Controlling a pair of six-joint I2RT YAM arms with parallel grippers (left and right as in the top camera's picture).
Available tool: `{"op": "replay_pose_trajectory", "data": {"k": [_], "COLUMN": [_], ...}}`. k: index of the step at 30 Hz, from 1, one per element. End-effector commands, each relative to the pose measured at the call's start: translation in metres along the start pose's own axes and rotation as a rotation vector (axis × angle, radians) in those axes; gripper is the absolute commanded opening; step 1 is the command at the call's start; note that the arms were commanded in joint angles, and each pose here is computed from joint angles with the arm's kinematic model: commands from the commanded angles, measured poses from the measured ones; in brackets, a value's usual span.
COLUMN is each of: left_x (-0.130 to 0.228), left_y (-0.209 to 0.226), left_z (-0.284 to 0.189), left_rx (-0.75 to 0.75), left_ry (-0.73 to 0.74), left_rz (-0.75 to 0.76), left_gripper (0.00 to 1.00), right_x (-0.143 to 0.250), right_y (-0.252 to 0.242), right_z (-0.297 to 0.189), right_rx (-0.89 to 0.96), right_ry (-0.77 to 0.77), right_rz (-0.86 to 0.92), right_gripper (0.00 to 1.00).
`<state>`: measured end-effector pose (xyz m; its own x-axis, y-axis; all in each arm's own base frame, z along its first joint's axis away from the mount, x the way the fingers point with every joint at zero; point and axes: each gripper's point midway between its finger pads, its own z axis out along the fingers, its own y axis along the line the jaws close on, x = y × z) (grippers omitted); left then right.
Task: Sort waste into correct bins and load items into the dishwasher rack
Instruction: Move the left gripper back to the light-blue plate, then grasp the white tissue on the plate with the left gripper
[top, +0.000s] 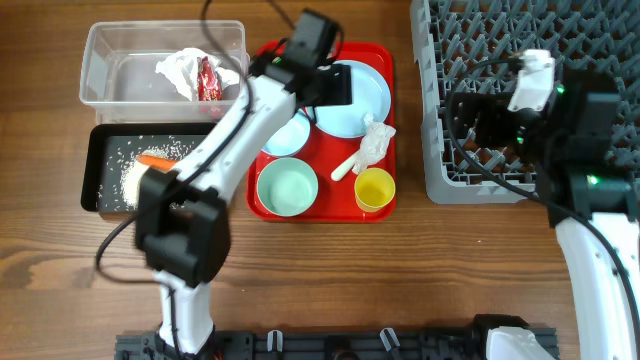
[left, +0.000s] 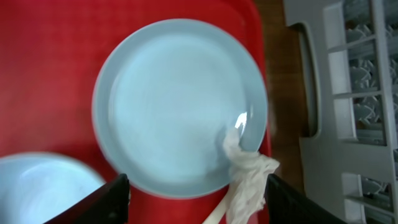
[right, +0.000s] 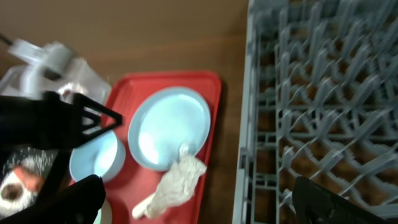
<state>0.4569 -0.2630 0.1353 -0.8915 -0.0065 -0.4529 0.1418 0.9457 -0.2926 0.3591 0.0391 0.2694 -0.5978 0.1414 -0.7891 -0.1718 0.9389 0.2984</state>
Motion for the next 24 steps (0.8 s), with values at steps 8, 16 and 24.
{"op": "replay_pose_trajectory", "data": {"k": [8,16,24], "left_x": [0.054,0.082,0.088], "left_y": [-0.074,-0.051,-0.047], "left_z": [0.072,0.095,0.104], "left_rx": [0.059,-0.112,-0.121], "left_ry": [0.11,0.165,0.184], "left_rz": [0.256,0.36,0.361], "left_gripper": [0.76,0.62,0.38], "right_x": [-0.02,-0.011,-0.007], "right_y": [-0.006,-0.01,-0.014], "right_z": [-0.034,-0.03,-0.03], "right_rx": [0.075,0.093,0.112], "right_ry": [-0.095,-0.054,-0.038], "right_rz": [0.006,0.021,0.024], "right_gripper": [1.0,1.0,1.0]}}
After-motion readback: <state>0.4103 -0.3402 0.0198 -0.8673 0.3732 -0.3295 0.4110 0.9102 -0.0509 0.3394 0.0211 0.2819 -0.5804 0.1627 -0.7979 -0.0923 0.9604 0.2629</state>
